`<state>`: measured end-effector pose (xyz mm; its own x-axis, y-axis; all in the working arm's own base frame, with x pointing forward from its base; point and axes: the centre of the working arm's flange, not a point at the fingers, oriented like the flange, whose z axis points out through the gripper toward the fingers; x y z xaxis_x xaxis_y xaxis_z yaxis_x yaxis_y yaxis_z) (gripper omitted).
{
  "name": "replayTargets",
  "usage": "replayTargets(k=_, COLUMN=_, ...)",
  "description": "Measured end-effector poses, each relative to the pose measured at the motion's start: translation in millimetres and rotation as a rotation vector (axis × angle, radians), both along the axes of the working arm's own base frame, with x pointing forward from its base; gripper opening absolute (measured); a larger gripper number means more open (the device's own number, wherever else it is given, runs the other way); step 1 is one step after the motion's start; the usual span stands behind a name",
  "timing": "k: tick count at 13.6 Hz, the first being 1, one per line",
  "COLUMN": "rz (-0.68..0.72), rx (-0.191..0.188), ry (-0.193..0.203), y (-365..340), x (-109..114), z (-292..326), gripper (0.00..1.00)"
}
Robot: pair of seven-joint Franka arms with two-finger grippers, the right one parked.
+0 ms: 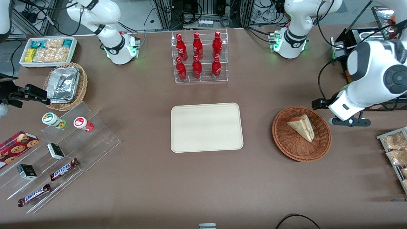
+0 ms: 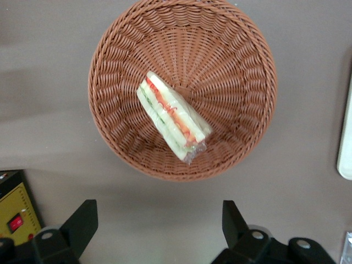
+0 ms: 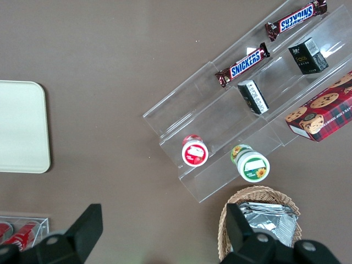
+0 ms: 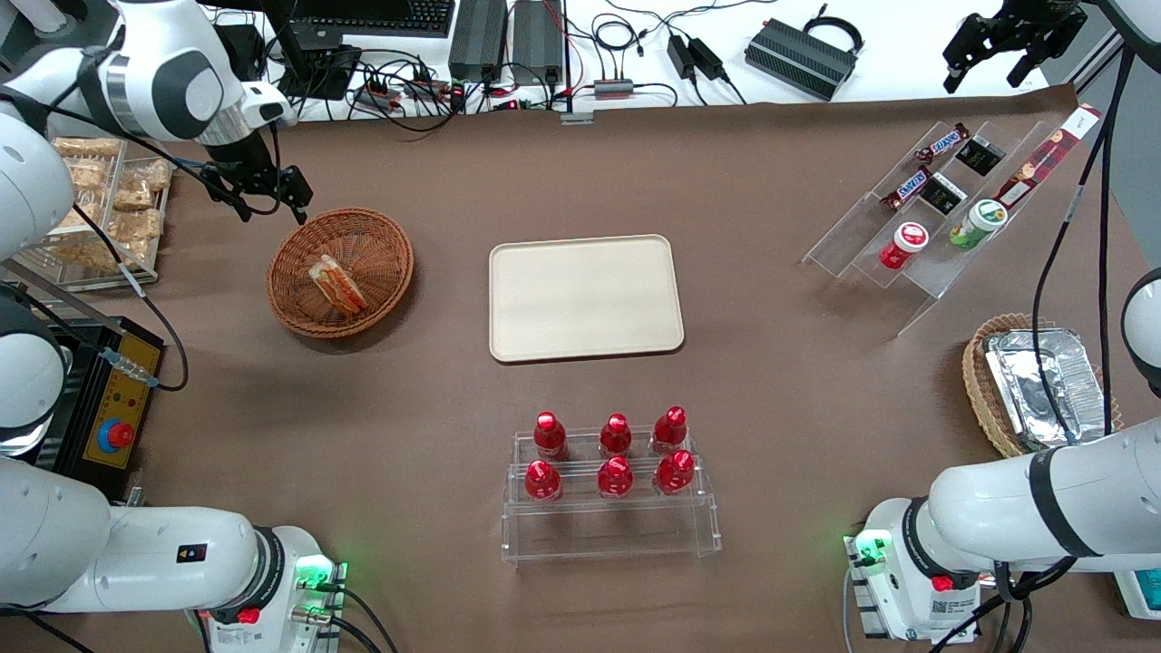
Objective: Place sandwich from basket to tray
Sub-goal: 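Lower the open left gripper over the wrapped sandwich in the basket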
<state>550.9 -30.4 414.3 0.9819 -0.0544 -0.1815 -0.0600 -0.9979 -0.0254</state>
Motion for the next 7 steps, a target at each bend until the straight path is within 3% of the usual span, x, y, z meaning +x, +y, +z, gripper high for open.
replayTargets(k=3, rz=0.071, rx=0.010, ry=-0.011, y=0, x=3, z=-29, gripper=1.00)
replayTargets(k=7, rz=0.279, rx=0.042, ry=-0.034, y=-2, x=11, z=-55, gripper=1.00)
